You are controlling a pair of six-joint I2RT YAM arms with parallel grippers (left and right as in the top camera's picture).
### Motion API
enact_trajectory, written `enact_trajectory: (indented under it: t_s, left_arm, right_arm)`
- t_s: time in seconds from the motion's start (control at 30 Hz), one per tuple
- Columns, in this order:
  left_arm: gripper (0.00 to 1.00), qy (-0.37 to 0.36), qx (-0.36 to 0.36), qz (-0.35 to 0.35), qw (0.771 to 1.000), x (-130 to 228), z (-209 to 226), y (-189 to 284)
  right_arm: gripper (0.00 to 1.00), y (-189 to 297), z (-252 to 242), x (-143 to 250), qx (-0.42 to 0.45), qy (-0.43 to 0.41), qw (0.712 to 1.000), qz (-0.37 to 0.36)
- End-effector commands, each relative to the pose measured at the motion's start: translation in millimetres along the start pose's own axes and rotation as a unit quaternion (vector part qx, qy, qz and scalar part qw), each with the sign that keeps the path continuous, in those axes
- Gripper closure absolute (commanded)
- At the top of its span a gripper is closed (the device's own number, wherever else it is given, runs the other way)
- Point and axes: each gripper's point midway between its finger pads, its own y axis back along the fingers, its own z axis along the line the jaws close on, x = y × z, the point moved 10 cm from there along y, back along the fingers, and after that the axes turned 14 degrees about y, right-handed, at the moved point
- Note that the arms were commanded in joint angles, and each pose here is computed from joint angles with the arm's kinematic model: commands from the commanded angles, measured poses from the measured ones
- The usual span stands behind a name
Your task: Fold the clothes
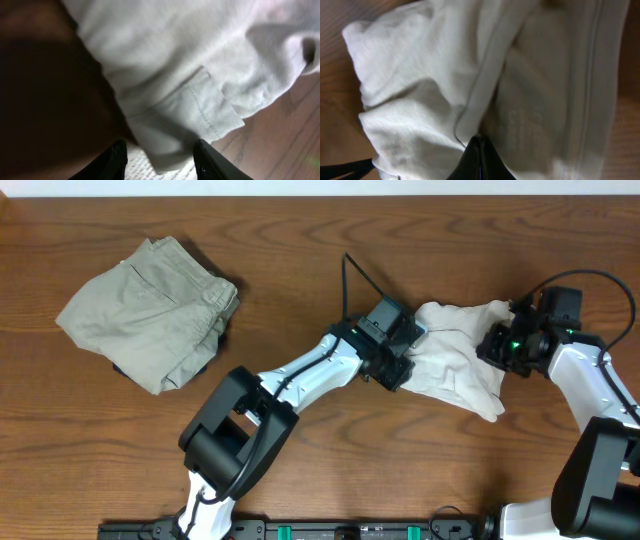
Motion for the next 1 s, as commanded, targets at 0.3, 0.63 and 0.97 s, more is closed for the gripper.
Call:
enact_trajectory:
  t_s: [0.3, 0.63, 0.97]
  left_arm:
    - [0.55, -0.003, -0.005, 0.015, 1.0, 6.0, 0.2, -7.0]
    - [0.55, -0.002, -0.005, 0.016, 1.0, 6.2, 0.4, -7.0]
    - [0.64, 0.003, -0.009, 0.026, 1.0, 9.4, 1.2, -6.9]
  right_arm:
    - [0.99, 45.0, -18.1, -20.3, 0.062, 0.0, 0.998, 0.01]
    - [0.56, 35.0, -10.9, -16.7, 0.023, 0.017, 0.999, 0.019]
    - [0.62, 1.6, -21.3, -27.7, 0.006, -0.013, 1.0, 0.007]
